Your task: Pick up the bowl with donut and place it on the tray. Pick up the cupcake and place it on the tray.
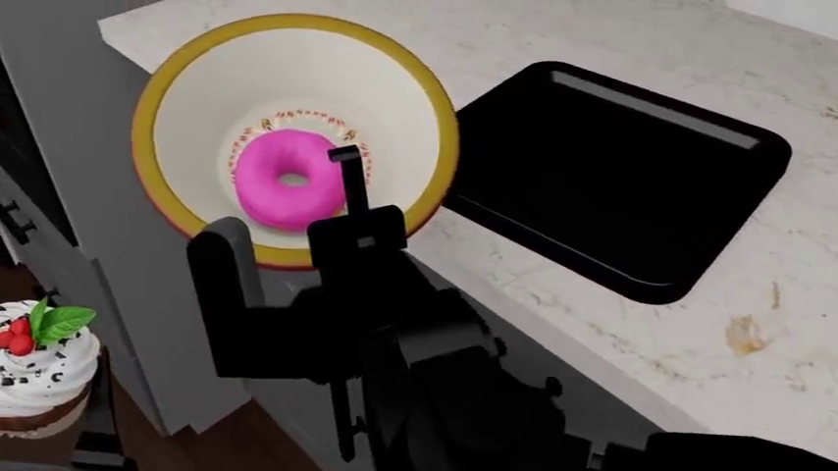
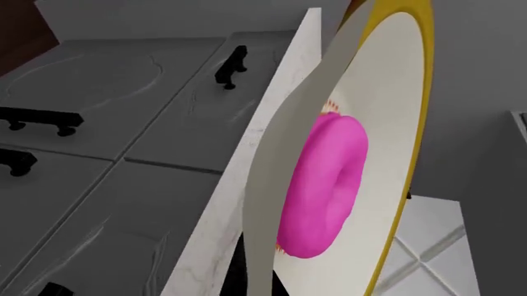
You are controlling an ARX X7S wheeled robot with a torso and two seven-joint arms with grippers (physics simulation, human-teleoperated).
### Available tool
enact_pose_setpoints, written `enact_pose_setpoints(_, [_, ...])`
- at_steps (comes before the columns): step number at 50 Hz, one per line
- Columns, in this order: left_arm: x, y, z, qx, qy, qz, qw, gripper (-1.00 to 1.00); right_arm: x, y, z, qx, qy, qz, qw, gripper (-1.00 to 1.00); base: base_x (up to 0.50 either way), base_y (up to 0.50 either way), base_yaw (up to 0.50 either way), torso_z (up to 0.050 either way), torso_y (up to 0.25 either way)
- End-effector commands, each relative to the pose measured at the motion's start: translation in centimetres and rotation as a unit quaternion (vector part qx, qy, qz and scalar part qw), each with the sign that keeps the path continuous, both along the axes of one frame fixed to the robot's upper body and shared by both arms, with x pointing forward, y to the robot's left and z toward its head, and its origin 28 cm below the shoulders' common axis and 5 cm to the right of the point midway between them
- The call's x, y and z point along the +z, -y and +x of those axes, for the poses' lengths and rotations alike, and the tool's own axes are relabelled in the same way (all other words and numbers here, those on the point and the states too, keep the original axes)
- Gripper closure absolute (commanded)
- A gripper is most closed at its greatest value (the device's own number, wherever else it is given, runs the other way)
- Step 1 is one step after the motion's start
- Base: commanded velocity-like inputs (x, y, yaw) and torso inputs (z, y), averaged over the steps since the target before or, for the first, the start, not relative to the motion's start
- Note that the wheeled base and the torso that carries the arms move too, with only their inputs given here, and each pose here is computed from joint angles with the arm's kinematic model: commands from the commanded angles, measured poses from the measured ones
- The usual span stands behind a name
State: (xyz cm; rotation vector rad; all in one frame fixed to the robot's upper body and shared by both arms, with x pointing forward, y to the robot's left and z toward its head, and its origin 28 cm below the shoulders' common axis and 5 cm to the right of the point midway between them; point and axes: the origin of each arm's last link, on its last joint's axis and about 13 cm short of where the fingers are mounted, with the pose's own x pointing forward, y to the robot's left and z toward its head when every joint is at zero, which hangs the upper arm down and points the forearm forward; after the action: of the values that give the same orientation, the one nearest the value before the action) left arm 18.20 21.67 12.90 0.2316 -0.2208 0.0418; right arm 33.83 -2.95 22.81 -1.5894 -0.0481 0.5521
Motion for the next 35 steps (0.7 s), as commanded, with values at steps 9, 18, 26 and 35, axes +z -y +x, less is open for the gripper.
enact_pose_setpoints(9, [0.15,0.41,0.11,-0.006,-0.001,-0.011,1.0,1.0,0.21,0.34,0.55,0.001,-0.002,0.008,1.0,1.0,0.0,0.0,-0.37,0.001,0.001])
enact_pose_setpoints(18, [0.24,0.35,-0.12,-0.005,0.001,-0.011,1.0,1.0,0.22,0.29,0.4,0.005,0.004,-0.007,1.0,1.0,0.0,0.0,-0.5,0.0,0.0])
enact_pose_setpoints(26, [0.22,0.4,-0.14,-0.006,0.002,-0.01,1.0,1.0,0.48,0.75,0.53,-0.002,0.001,-0.017,1.0,1.0,0.0,0.0,-0.5,0.0,0.001])
enact_pose_setpoints(35, [0.53,0.3,-0.34,-0.004,0.005,-0.009,1.0,1.0,1.12,1.06,0.62,-0.012,0.001,-0.019,1.0,1.0,0.0,0.0,-0.5,0.0,0.0])
